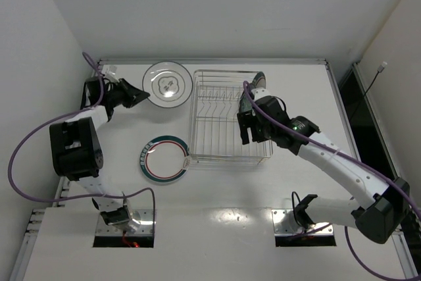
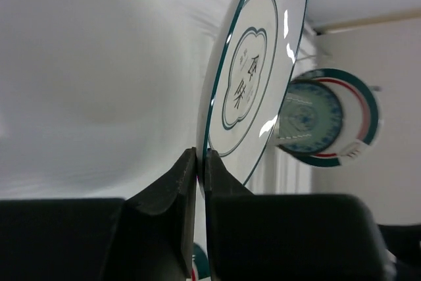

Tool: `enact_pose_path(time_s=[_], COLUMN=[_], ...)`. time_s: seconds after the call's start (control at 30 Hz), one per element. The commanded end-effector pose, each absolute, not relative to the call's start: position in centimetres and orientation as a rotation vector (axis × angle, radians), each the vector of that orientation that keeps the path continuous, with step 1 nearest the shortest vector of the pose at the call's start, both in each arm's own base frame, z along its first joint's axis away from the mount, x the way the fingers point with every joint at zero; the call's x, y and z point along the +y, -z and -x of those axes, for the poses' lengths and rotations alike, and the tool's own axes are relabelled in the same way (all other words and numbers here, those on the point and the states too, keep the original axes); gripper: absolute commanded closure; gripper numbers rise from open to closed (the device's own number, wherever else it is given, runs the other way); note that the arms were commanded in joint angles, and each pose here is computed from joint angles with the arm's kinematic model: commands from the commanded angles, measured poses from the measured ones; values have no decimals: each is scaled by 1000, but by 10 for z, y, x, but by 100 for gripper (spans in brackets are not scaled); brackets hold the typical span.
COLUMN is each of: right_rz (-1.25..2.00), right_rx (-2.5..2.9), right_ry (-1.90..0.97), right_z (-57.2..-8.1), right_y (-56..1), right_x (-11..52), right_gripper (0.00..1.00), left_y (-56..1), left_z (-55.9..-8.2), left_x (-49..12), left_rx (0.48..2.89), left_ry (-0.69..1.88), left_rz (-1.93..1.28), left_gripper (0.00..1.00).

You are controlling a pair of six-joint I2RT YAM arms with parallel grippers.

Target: Load the plates into the dish rack

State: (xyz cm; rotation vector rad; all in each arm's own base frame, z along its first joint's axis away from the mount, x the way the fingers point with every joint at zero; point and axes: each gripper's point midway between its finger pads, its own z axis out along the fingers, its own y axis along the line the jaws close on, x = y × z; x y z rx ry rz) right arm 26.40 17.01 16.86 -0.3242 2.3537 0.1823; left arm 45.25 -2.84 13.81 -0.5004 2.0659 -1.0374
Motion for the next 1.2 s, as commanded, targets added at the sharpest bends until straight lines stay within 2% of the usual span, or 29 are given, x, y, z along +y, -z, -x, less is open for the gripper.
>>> enact_pose_path(time_s=[0.0, 0.13, 0.2, 0.23, 0.27, 0.3, 0.37, 0.43, 0.53, 0.6, 0.73, 0.8, 1.0, 1.17], right_rz=[304, 319, 327, 334, 337, 354, 360, 380, 393, 396, 422, 432, 343, 326], right_rx=[2290, 2289, 2285, 2269, 2263, 2237, 2205, 2152, 2080, 2076, 2077, 2122, 2137, 2079], right_ry=[-243, -280, -306, -340, -355, -388, -432, -515, -632, -707, -787, -785, -767, -889], right_z=[-269, -268, -267, -266, -267, -267, -268, -271, -285, -291, -323, -334, -364, -370], right_y=[-195, -196, -197, -202, -203, -209, -217, -229, -249, -253, -263, -249, -246, -252], right_x=[177, 182, 186, 191, 193, 198, 204, 218, 240, 255, 286, 296, 281, 283], right_gripper=[26, 26, 30, 38, 42, 44, 44, 44, 32, 30, 28, 28, 26, 26], left_y=[-212, -230, -254, -252, -273, -270, -291, -281, -283, -281, -275, -273, -269, -271], left_z=[-447, -435, -424, -418, -408, -405, -381, -385, -385, -382, -379, -375, -376, -372], left_x=[-57, -66, -73, -76, -80, -81, -87, -86, -86, -97, -135, -155, -162, -170], left_rx=[1826, 1754, 1646, 1631, 1548, 1533, 1419, 1425, 1411, 1427, 1506, 1526, 1603, 1603], left_ry=[1245, 1344, 1384, 1424, 1476, 1525, 1636, 1712, 1702, 1720, 1746, 1712, 1674, 1688], left_rz=[208, 174, 50, 50, 1, -11, -85, -45, -45, -70, -162, -250, -240, -274], left_gripper=[100, 100, 100, 100, 100, 100, 100, 100, 100, 100, 100, 100, 100, 100])
